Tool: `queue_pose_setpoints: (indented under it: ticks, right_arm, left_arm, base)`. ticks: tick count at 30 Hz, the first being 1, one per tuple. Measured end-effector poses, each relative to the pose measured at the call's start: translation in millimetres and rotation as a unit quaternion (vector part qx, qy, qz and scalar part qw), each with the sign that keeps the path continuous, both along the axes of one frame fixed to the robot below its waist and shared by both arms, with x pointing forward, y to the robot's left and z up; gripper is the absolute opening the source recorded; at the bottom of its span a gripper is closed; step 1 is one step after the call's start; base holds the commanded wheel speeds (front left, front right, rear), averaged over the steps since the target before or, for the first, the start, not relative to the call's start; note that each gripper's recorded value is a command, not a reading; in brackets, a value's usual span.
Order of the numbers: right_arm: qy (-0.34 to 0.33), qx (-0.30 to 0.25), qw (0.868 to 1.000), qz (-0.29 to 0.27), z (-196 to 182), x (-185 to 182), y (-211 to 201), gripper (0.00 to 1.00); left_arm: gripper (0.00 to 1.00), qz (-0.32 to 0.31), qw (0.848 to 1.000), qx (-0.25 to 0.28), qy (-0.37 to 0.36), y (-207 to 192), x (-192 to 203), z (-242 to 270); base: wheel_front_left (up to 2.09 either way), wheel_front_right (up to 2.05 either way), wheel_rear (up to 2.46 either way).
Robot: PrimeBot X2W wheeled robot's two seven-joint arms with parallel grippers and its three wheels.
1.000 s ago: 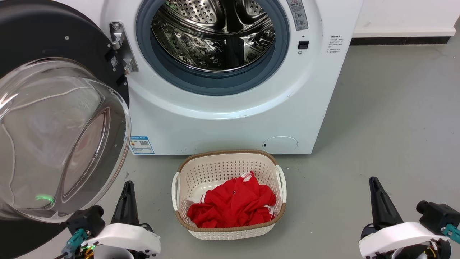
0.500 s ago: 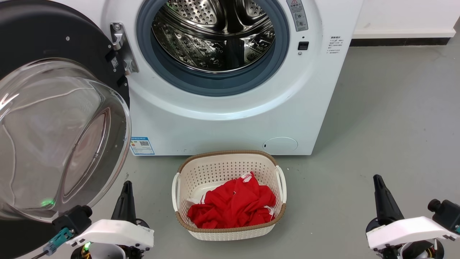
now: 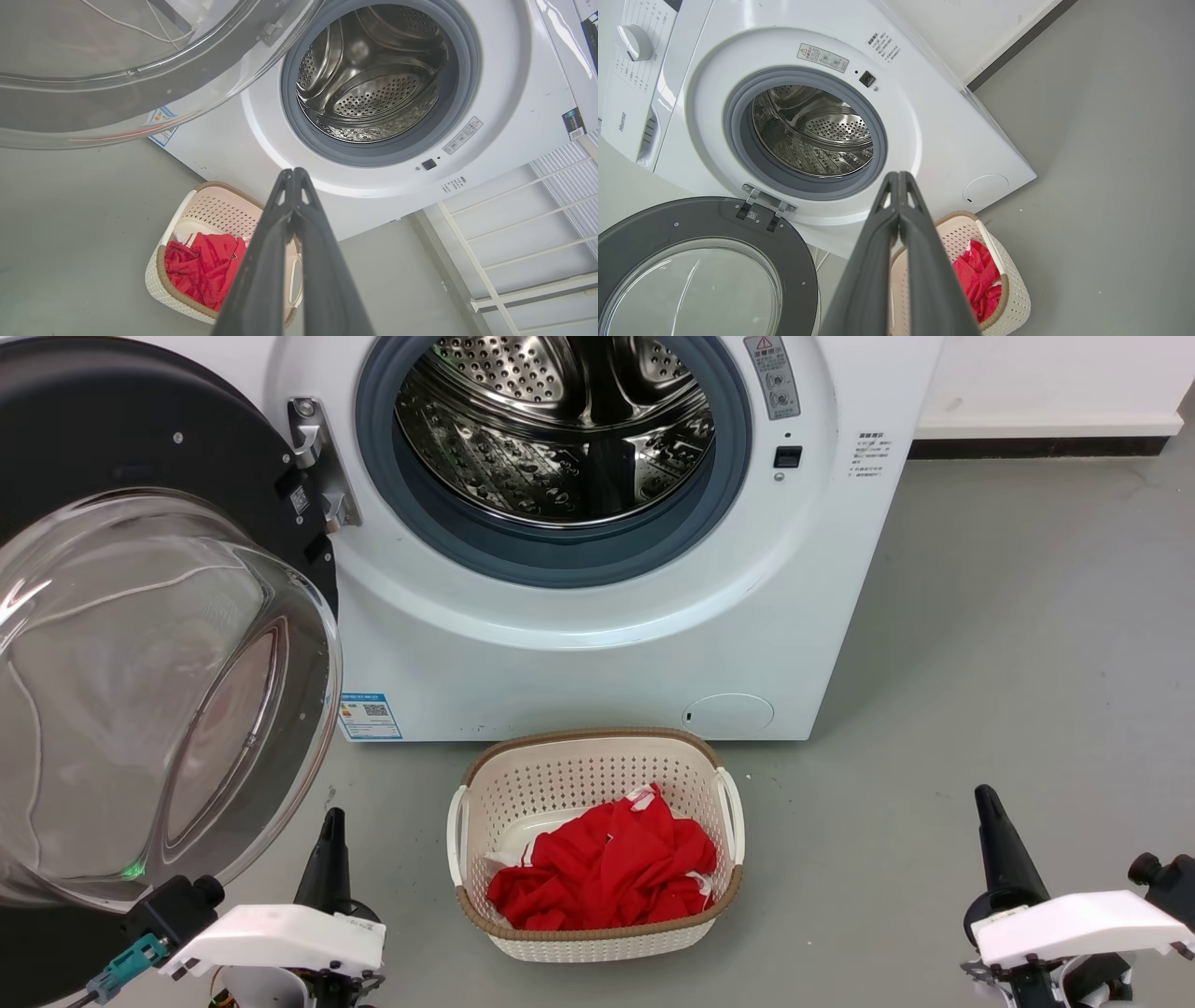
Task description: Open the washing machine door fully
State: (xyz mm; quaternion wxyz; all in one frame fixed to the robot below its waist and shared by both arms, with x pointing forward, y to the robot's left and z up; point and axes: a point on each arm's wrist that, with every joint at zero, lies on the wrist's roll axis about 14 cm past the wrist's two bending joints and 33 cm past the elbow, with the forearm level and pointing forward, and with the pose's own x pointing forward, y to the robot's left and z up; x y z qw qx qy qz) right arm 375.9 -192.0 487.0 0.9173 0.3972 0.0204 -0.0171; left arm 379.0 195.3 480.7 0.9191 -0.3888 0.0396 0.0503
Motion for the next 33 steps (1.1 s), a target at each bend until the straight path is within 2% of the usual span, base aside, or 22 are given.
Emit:
queue_pose_setpoints:
  ticks: [9, 10, 12, 33]
  right_arm:
    - [0.001, 0.050, 0.999, -0.004, 0.6, 1.5, -1.7, 0.00]
    - [0.002, 0.074, 0.997, -0.006, 1.0, 2.2, -2.2, 0.00]
    - [0.003, 0.085, 0.996, -0.005, 0.8, 2.5, -2.3, 0.00]
    - [-0.002, 0.194, 0.981, -0.010, 5.2, 6.1, -5.3, 0.00]
  left_arm:
    - [0.00, 0.002, 0.999, -0.052, -0.004, 0.9, 2.7, 2.4]
    - [0.00, 0.002, 0.997, -0.076, -0.004, 0.7, 2.6, 2.2]
    - [0.00, 0.002, 0.996, -0.089, -0.004, 0.5, 2.7, 2.2]
    - [0.00, 0.000, 0.980, -0.199, -0.019, 1.2, 5.9, 8.4]
  base:
    - [0.00, 0.00, 0.00]
    - [0.00, 0.00, 0.00]
    - [0.00, 0.00, 0.00]
    - [0.00, 0.00, 0.00]
